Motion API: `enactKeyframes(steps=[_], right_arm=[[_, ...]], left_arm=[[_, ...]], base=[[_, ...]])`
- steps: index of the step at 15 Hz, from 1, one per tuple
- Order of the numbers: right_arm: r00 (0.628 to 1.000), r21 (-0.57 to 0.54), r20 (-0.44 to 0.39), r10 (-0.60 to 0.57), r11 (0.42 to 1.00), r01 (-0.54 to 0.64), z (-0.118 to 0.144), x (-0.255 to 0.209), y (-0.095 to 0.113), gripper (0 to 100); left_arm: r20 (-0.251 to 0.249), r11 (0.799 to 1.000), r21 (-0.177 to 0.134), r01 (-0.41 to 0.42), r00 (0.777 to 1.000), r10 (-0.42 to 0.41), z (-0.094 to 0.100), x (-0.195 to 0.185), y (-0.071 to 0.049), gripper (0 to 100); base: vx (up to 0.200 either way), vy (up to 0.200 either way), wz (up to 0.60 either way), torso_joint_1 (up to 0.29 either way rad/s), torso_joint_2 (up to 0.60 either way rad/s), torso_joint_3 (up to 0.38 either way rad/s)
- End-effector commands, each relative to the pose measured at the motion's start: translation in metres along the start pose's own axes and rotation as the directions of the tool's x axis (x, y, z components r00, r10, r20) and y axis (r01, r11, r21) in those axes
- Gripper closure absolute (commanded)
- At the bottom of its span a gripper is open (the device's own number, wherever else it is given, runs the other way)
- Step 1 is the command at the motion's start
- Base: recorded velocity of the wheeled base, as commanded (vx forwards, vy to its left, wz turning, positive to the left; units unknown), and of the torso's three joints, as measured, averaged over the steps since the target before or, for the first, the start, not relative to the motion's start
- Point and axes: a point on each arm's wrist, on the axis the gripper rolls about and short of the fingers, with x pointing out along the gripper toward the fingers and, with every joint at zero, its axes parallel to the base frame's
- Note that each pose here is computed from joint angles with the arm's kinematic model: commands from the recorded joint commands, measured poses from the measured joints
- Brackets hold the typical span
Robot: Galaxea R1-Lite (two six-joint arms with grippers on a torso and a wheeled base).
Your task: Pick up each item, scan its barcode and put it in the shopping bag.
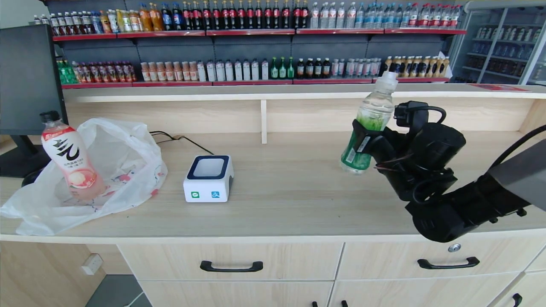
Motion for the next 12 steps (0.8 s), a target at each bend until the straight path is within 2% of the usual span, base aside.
enactKeyframes(steps=[1, 5, 7, 8, 10, 12], right_arm=[[0.998, 0.017, 0.053, 0.029, 0.999, -0.030, 0.037, -0.022, 0.005, 100], [0.989, 0.025, 0.098, 0.112, 0.993, -0.115, 0.071, -0.053, 0.011, 100], [0.987, 0.037, 0.099, 0.129, 0.990, -0.134, 0.069, -0.061, 0.012, 100], [0.981, 0.044, 0.132, 0.143, 0.988, -0.150, 0.069, -0.069, 0.014, 100], [0.976, 0.054, 0.129, 0.178, 0.981, -0.186, 0.068, -0.083, 0.025, 100], [0.964, 0.014, 0.093, 0.249, 0.968, -0.251, 0.063, -0.110, 0.039, 100]], left_arm=[[0.001, 1.000, 0.000, 0.001, 1.000, -0.001, 0.000, 0.000, 0.000, 0], [0.001, 1.000, 0.000, -0.002, 1.000, 0.002, 0.000, 0.000, 0.000, 0], [0.001, 1.000, 0.000, 0.001, 1.000, -0.001, 0.000, 0.000, 0.000, 0], [0.001, 1.000, 0.000, -0.002, 1.000, 0.002, 0.000, 0.000, 0.000, 0], [0.001, 1.000, 0.000, -0.002, 1.000, 0.002, 0.000, 0.000, 0.000, 0], [0.001, 1.000, 0.000, -0.002, 1.000, 0.002, 0.000, 0.000, 0.000, 0]], base=[[0.000, 0.000, 0.00, 0.000, 0.00, 0.000], [0.000, 0.000, 0.00, 0.000, 0.00, 0.000], [0.000, 0.000, 0.00, 0.000, 0.00, 0.000], [0.000, 0.000, 0.00, 0.000, 0.00, 0.000], [0.000, 0.000, 0.00, 0.000, 0.00, 0.000], [0.000, 0.000, 0.00, 0.000, 0.00, 0.000]])
